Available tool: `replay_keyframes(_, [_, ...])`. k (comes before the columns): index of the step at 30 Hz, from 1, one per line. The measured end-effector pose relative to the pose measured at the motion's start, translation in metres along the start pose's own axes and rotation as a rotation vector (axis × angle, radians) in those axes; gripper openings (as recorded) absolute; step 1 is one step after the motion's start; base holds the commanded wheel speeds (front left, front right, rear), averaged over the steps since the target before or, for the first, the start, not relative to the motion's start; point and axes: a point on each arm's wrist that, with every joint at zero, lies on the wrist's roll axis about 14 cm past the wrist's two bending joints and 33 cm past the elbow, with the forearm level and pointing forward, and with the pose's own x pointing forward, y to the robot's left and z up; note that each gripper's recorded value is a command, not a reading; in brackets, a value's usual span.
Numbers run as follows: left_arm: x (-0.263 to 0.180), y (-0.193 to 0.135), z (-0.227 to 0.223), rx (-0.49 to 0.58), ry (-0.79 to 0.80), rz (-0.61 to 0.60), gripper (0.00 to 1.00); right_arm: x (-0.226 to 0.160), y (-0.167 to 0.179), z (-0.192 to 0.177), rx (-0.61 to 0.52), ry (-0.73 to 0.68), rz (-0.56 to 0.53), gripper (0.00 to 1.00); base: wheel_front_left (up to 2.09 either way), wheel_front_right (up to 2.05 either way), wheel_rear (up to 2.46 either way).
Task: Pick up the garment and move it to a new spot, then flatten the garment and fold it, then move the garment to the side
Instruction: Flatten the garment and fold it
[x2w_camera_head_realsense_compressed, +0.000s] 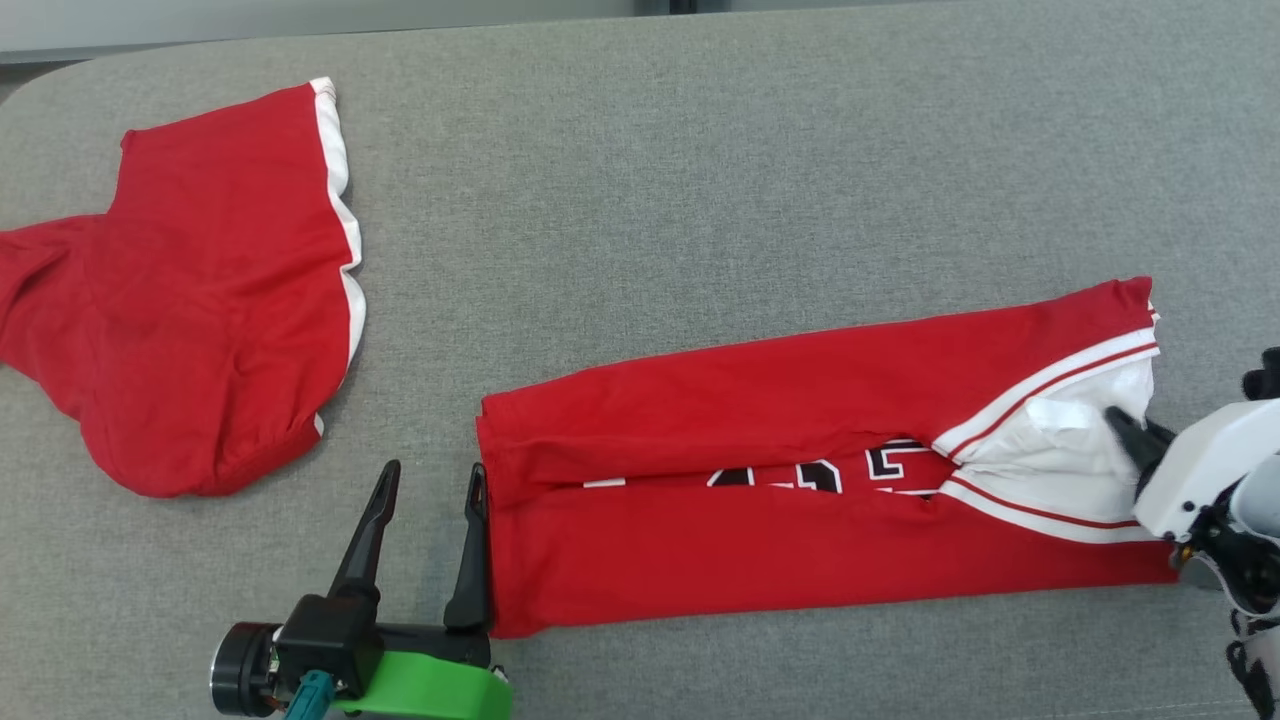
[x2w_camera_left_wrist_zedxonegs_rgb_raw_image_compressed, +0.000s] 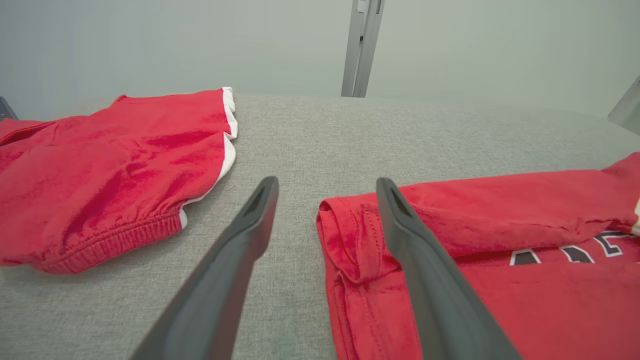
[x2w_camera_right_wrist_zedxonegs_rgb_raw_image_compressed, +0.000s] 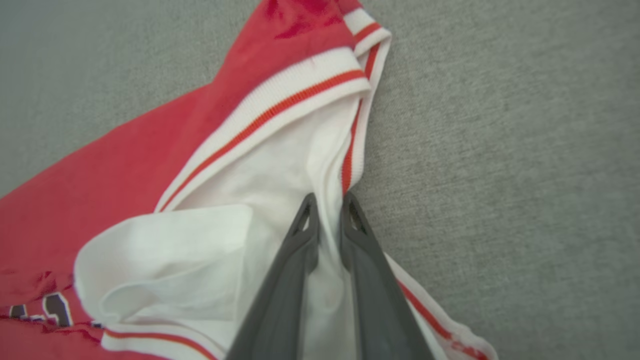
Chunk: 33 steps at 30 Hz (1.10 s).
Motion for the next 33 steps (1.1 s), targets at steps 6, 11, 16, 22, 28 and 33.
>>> replay_keyframes(6, [-0.008, 0.016, 0.01, 0.022, -0.031, 0.039, 1.0, -0.03, -0.054, 0.045, 0.0, -0.162, -0.116, 0.0, 0.0, 0.0, 0.0])
replay_keyframes(11, [-0.021, 0.037, 0.011, 0.011, -0.035, 0.11, 1.0, -0.076, -0.102, 0.1, -0.071, -0.309, -0.238, 0.0, 0.0, 0.0, 0.0])
replay_keyframes(16, [-0.033, 0.04, 0.011, -0.002, -0.034, 0.126, 1.0, -0.095, -0.061, 0.126, -0.156, -0.363, -0.121, 0.0, 0.0, 0.0, 0.0])
replay_keyframes(22, [-0.038, 0.032, 0.013, -0.054, -0.044, 0.121, 1.0, -0.09, 0.023, 0.094, -0.247, -0.266, 0.117, 0.0, 0.0, 0.0, 0.0])
replay_keyframes(28, [-0.036, 0.027, 0.004, -0.065, -0.016, 0.113, 1.0, -0.065, 0.091, 0.032, -0.239, -0.149, 0.273, 0.0, 0.0, 0.0, 0.0])
replay_keyframes(33, [-0.035, 0.025, 0.0, -0.065, -0.003, 0.107, 1.0, -0.046, 0.135, 0.004, -0.195, -0.124, 0.351, 0.0, 0.0, 0.0, 0.0])
